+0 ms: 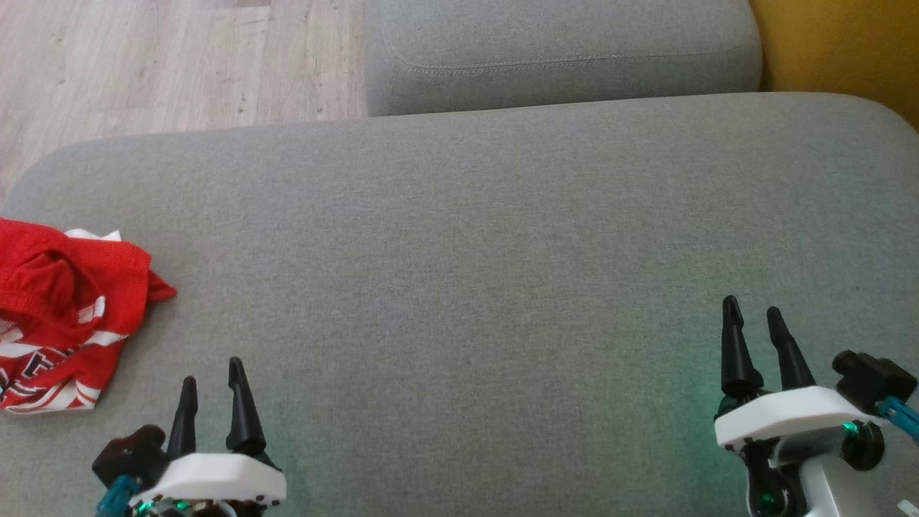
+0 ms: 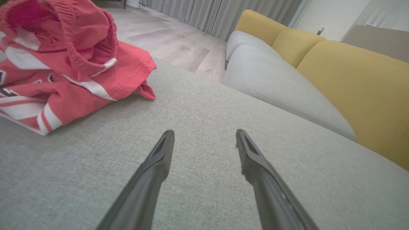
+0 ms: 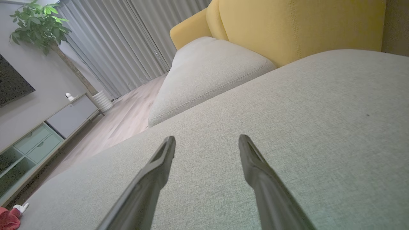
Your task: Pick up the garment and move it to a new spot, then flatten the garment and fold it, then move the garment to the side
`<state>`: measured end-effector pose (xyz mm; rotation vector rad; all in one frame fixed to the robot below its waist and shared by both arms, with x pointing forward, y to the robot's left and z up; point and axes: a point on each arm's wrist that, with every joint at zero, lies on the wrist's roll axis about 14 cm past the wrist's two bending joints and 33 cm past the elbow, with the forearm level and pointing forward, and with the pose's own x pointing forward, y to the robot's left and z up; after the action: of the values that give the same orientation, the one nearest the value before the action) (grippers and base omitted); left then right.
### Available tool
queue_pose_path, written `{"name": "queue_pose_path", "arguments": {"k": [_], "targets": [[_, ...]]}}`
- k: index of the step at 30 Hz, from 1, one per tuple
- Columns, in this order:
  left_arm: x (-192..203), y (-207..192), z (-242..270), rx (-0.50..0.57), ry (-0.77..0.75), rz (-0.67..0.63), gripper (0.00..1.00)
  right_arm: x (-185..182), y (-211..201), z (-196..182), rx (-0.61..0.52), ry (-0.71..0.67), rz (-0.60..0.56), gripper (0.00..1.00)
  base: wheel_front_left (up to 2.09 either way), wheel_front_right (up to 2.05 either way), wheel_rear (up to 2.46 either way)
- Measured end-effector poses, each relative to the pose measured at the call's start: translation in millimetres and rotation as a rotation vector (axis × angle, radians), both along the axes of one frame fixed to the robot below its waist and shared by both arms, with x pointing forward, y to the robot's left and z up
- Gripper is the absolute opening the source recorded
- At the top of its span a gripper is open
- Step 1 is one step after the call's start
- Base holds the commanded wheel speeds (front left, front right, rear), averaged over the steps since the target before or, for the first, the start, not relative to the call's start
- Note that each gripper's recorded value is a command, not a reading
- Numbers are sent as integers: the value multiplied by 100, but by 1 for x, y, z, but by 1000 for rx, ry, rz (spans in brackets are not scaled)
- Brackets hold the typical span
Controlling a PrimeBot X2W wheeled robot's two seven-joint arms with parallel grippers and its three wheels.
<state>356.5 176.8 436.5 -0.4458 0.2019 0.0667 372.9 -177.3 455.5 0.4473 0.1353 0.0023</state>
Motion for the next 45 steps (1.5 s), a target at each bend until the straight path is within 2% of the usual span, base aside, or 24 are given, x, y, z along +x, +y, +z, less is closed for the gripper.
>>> {"name": "queue_pose_path", "arguments": {"k": [16,37,45], "targets": [[1,2,4,193,-30,-23,100,-1,4,-1,-186,-22,50,100,0,0,0],[1,-17,8,423,-86,-134,100,-5,10,-7,-409,-41,123,100,0,0,0],[1,-16,8,432,-88,-133,100,-5,12,-6,-420,-46,130,100,0,0,0]]}}
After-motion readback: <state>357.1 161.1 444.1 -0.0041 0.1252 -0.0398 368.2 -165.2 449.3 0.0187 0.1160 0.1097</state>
